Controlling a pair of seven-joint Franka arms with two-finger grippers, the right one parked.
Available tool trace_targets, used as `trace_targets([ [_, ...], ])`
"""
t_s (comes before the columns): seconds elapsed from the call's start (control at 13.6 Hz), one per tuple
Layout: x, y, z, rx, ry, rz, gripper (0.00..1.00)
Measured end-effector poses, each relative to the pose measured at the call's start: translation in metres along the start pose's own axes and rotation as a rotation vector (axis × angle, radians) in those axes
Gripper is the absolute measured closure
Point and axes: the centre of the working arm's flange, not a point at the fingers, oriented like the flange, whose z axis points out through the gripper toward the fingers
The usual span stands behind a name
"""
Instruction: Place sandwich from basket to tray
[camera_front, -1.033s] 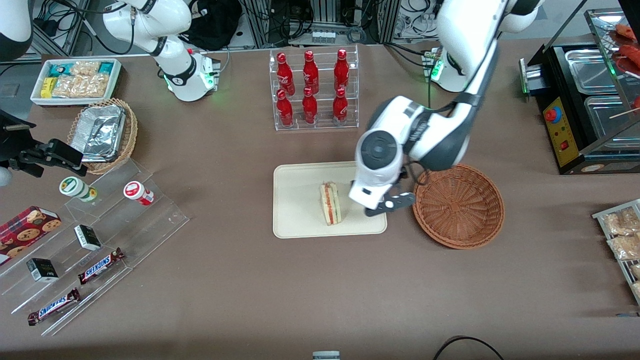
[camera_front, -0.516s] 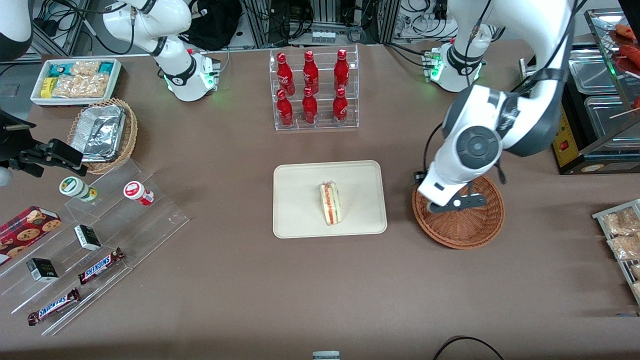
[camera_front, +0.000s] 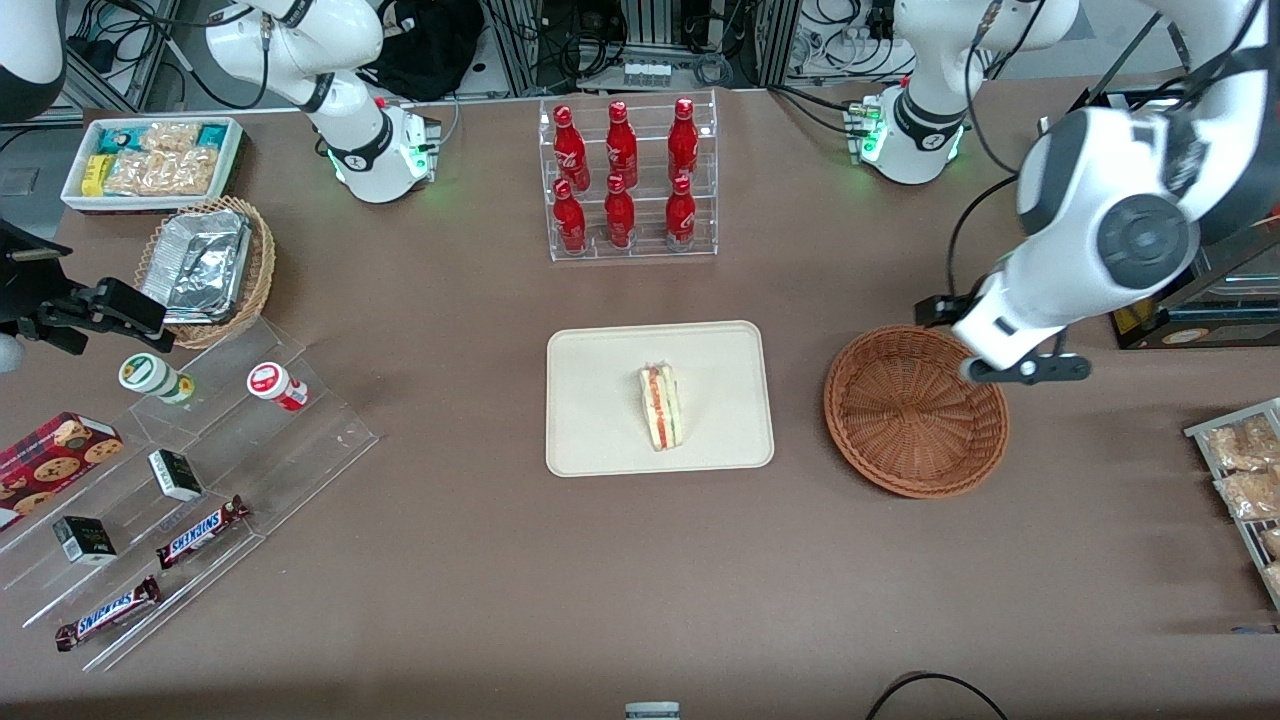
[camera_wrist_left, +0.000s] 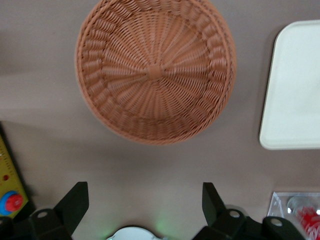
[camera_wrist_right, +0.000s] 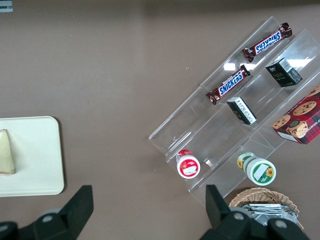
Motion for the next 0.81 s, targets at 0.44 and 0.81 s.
trace_targets([
  [0.44,-0.035,-0.072,-0.058,-0.026,-0.004,0.076,0.0],
  [0.81,-0.047,-0.11,-0.108,-0.038,0.091,0.022,0.0],
])
